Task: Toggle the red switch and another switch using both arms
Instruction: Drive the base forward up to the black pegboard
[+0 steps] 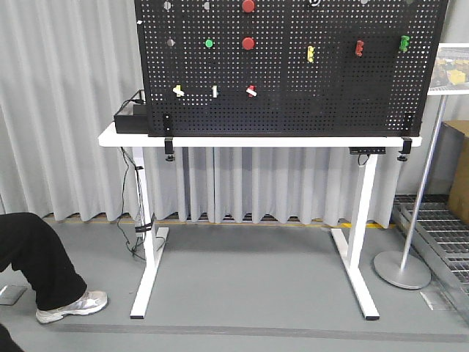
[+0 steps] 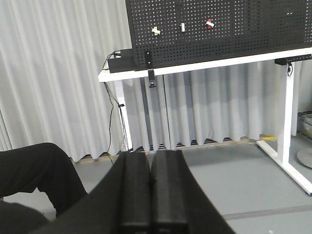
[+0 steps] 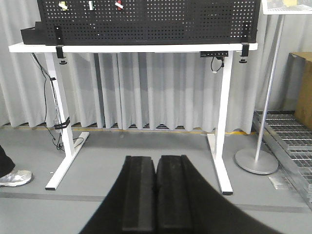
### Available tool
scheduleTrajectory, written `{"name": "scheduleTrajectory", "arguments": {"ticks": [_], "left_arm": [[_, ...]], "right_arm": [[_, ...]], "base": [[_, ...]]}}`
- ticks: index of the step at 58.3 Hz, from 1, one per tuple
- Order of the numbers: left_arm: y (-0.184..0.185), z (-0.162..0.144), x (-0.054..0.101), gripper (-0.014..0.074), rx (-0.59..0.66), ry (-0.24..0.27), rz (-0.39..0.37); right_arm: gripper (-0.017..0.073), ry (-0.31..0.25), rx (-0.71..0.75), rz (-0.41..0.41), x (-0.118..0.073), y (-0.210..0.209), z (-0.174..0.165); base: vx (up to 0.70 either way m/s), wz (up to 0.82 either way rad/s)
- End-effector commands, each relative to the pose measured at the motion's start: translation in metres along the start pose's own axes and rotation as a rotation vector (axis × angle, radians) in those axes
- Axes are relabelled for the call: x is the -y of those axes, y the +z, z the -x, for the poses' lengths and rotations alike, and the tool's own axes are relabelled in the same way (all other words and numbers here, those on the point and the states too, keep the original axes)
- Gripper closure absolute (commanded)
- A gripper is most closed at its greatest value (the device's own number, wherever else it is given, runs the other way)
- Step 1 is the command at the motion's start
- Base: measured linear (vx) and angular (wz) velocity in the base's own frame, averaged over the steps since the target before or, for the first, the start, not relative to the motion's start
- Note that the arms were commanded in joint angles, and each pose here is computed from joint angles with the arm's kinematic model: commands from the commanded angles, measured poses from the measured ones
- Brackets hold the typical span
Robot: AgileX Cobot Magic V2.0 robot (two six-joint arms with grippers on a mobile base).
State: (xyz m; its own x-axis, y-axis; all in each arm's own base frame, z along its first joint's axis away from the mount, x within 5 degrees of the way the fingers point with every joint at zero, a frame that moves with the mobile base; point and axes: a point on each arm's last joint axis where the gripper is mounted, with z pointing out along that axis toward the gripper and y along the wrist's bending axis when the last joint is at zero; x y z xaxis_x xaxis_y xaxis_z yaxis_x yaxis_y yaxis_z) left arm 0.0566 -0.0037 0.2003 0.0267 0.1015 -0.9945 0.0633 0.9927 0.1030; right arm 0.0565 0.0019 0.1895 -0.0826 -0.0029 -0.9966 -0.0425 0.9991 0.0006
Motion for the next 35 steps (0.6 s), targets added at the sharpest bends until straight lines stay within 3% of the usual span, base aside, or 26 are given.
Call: {"name": "scheduleTrajectory", "arguments": {"ticks": [1,35], "left_arm": [[-0.0003,0.0012,-0.0002,0.0591,0.068,-0.009,0.008],[-0.0003,0.0012,-0.0002,0.0591,0.068,-0.009,0.008]], "right_arm": [[0.0566,-0.013,0.091,0.007,-0.0007,-0.0009,0.0066],[0.0566,-0.013,0.087,0.007,-0.0006,-0.0008,0.0063]], "base": [[0.00,-0.01],[0.00,0.00]]}}
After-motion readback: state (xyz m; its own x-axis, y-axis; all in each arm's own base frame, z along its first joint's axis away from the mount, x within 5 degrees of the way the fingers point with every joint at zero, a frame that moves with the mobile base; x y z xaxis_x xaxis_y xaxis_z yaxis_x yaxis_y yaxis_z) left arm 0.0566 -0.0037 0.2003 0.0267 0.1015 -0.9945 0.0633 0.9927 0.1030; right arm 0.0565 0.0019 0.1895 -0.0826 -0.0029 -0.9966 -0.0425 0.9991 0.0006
